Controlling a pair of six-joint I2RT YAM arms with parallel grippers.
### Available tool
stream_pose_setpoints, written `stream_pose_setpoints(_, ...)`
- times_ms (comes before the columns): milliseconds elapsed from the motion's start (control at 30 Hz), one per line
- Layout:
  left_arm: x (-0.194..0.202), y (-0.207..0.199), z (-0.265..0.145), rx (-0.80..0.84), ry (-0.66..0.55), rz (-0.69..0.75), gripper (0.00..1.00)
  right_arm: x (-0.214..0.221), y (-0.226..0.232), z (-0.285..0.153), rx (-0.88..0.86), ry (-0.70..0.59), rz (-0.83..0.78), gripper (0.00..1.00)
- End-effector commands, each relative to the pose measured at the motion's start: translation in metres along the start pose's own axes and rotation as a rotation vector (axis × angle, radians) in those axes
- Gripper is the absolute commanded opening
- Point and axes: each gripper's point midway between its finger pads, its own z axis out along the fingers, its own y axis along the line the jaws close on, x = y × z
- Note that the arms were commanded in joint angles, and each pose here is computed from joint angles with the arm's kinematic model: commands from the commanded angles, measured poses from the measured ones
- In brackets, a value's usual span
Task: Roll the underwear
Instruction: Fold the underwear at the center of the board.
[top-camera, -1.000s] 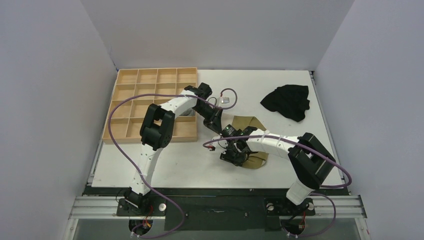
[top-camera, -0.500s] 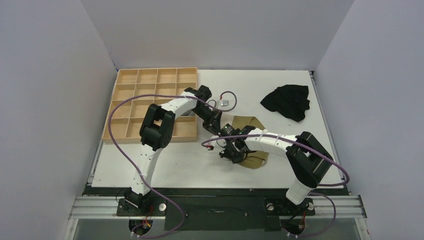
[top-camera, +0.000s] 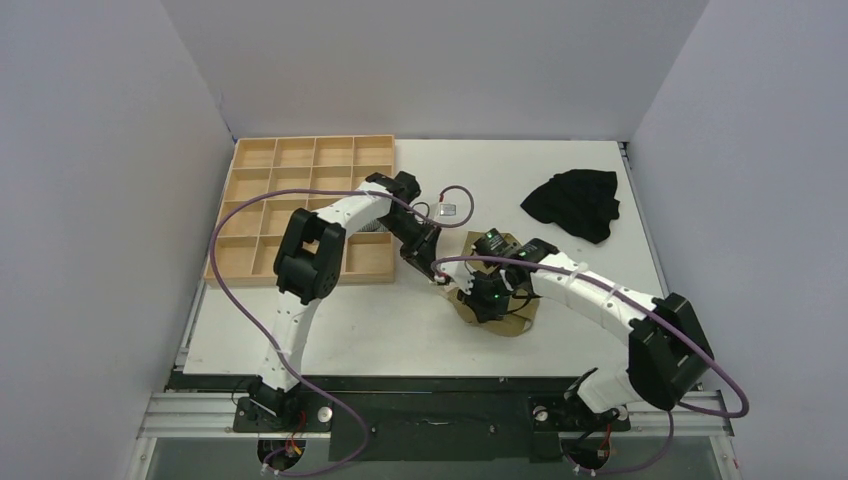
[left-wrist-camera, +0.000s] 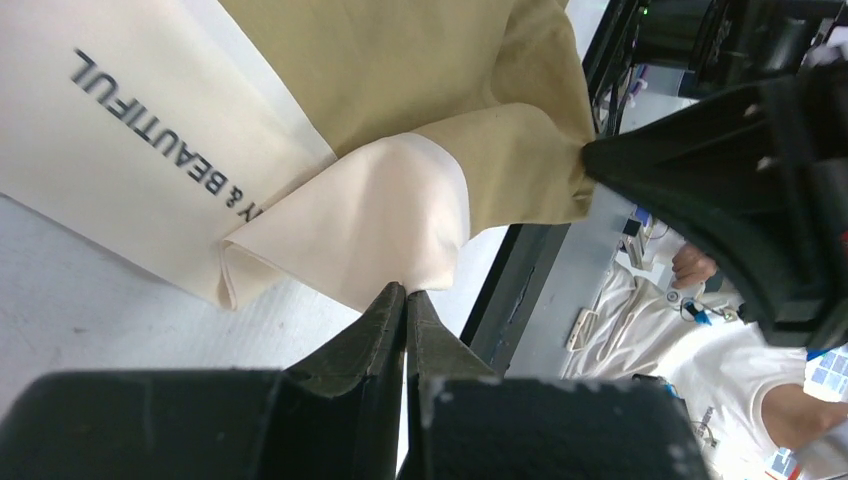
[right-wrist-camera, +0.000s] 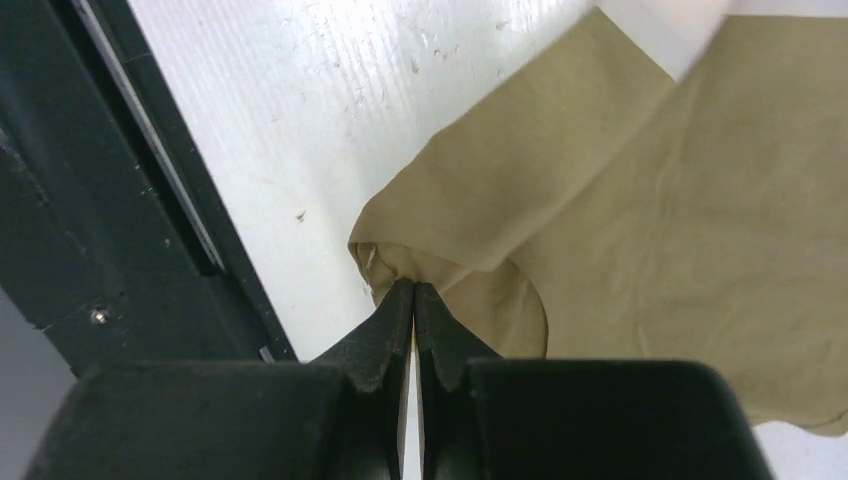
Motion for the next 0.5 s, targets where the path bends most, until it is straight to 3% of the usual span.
stream_pose_setpoints(0, 0.008, -0.034, -0.022, 0.026, -0.007, 0.092, 0.0, 0.007, 0.013, -0.02, -0.055, -0.055, -0.001, 0.0)
stream_pose_setpoints(233, 0.003, -0.044, -0.022, 0.044, -0.022, 0.088, 0.0, 0.009, -0.004, -0.025, -0.009, -0.092, 0.082, 0.0)
stream_pose_setpoints(467, -0.027, -0.04, -0.016, 0.057, -0.069, 0.052, 0.0, 0.016, -0.05, -0.039, 0.038, -0.151, 0.267, 0.0)
